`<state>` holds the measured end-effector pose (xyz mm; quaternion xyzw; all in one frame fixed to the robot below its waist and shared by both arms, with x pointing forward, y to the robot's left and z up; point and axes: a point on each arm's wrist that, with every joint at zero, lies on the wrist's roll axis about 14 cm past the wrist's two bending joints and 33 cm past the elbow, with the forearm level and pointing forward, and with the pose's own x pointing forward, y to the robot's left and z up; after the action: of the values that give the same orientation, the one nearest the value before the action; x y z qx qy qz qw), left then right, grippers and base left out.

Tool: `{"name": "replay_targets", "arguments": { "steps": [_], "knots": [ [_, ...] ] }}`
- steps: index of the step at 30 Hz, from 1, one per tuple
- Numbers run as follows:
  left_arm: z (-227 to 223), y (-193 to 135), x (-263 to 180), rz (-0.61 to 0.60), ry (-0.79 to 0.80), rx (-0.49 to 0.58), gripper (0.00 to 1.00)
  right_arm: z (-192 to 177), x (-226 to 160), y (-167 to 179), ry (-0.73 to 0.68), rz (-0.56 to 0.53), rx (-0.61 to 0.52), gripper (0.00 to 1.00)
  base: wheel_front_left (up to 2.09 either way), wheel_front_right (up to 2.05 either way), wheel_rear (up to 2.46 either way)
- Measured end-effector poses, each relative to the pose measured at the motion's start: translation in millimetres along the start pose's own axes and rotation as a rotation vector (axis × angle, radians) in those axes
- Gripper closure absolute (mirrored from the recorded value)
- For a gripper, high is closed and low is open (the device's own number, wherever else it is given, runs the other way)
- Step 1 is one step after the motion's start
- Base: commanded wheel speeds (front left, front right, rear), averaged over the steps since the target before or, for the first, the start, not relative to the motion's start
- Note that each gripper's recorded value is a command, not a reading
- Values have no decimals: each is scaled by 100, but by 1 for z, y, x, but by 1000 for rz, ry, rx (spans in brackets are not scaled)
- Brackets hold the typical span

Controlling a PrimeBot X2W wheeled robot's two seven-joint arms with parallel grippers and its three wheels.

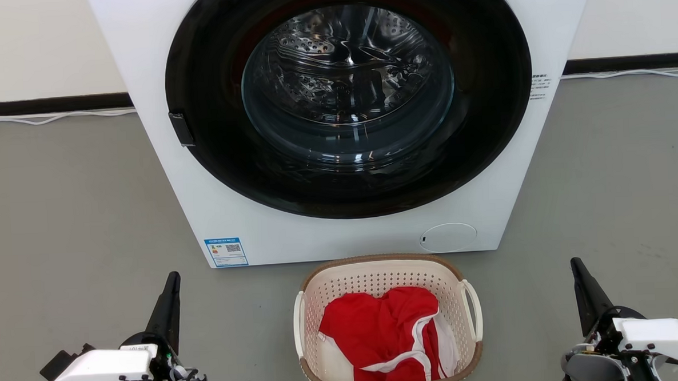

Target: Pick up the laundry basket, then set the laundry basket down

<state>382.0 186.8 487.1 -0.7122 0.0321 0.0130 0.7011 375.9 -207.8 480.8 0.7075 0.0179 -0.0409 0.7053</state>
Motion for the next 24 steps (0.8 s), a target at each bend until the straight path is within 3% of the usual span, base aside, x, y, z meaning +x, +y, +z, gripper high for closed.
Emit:
{"name": "replay_targets", "arguments": {
  "steps": [24],
  "knots": [
    [0, 0, 0, 0, 0, 0, 100, 0, 0, 0, 0, 0, 0, 100, 0, 0, 0]
  ]
}}
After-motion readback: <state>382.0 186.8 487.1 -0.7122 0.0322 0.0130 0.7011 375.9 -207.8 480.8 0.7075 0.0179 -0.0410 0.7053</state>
